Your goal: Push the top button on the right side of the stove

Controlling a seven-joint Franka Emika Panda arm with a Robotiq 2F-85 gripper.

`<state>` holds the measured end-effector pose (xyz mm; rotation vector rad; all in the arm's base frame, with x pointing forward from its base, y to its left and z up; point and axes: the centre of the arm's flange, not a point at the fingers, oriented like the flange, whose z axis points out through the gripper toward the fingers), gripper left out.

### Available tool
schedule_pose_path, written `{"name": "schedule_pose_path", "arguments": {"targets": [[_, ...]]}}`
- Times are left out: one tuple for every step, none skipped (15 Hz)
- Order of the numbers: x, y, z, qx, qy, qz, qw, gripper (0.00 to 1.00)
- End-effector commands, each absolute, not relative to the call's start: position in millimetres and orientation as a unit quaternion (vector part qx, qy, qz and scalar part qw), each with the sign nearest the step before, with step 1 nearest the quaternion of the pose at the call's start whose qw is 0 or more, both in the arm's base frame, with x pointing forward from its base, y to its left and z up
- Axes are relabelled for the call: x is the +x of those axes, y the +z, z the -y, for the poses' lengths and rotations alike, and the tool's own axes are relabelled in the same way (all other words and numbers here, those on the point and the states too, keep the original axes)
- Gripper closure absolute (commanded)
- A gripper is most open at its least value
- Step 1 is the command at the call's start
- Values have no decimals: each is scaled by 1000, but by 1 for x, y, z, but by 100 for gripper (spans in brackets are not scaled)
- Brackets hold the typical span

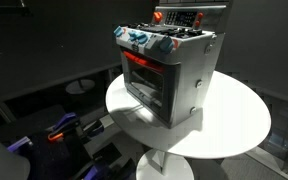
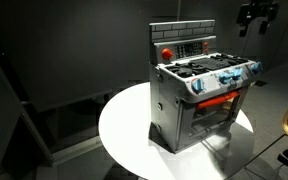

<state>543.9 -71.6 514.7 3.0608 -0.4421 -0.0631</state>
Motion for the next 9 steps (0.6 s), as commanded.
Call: {"name": "schedule_pose_path", "arguments": {"targets": [[501, 521, 79, 993, -33, 115, 11, 0], [495, 522, 81, 993, -34, 109, 10, 0], [490, 522, 82, 994, -34, 104, 9, 0], [485, 522, 85, 995, -34, 98, 8, 0], [482, 523, 87, 995, -32, 97, 6, 0], [480, 523, 91, 996, -30, 88, 4, 0], [496, 520, 83, 994, -34, 103, 16, 0], [493, 520, 86, 994, -34, 99, 15, 0], [491, 520, 87, 995, -34, 98, 15, 0]]}}
